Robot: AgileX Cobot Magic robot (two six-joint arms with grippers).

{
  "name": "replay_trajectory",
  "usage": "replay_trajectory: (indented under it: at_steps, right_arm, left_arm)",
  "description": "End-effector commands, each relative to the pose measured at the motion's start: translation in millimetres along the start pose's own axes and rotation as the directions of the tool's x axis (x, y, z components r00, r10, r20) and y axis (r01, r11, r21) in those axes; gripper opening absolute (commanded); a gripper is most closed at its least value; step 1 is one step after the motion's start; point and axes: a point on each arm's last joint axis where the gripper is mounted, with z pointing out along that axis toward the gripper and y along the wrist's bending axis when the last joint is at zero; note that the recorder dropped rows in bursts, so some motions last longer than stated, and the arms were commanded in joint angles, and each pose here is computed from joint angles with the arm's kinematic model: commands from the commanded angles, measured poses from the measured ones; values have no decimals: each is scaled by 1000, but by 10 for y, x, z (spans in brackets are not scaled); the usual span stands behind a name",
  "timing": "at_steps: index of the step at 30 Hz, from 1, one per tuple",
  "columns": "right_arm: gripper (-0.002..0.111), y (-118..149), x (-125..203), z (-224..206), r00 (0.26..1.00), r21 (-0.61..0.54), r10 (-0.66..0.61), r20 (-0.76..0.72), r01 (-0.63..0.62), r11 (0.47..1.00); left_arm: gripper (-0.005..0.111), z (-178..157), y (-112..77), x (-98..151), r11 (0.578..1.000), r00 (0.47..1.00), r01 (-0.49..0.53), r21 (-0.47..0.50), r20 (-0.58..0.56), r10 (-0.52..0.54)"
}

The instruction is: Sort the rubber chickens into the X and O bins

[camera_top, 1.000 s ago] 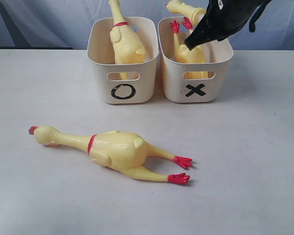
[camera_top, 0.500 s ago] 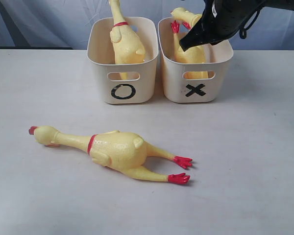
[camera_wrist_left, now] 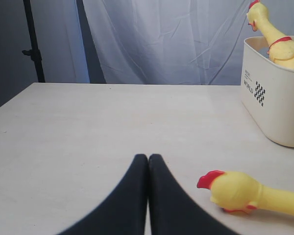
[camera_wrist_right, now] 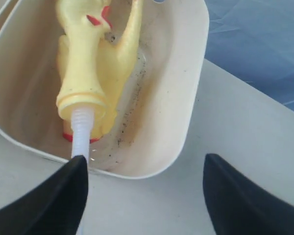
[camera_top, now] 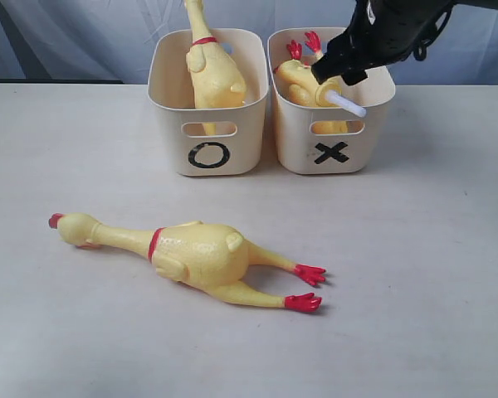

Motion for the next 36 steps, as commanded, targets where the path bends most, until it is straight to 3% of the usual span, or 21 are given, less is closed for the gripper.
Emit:
replay_trajectory:
  at_steps: [1,5,11,19,31,36]
  right_arm:
    - [60,-130,-17,-261,998,-2,47,31,-47,999]
    - [55,-168,-8,-501,991,-73,123,45,-120,990]
    - [47,-179,150,-622,988,-92,131,-87,-139,986]
    - [-1,-121,552,-721,991,-133,112,-78,-122,984]
    - [-1,-136,1491,-1447,925,-302,309,223,-236,924]
    - [-1,-115,1930,-1619,890,-342,364,276,-263,902]
  left_arm:
    - [0,-6,-2,-17,1000,1000,6,3,15,-6]
    - [0,-6,-2,-17,1000,1000,6,3,15,-6]
    - [0,-6,-2,-17,1000,1000,6,3,15,-6]
    - [0,-6,-2,-17,1000,1000,6,3,15,-6]
    - [0,-6,-2,-17,1000,1000,6,3,15,-6]
    - [0,-6,-2,-17,1000,1000,6,3,15,-6]
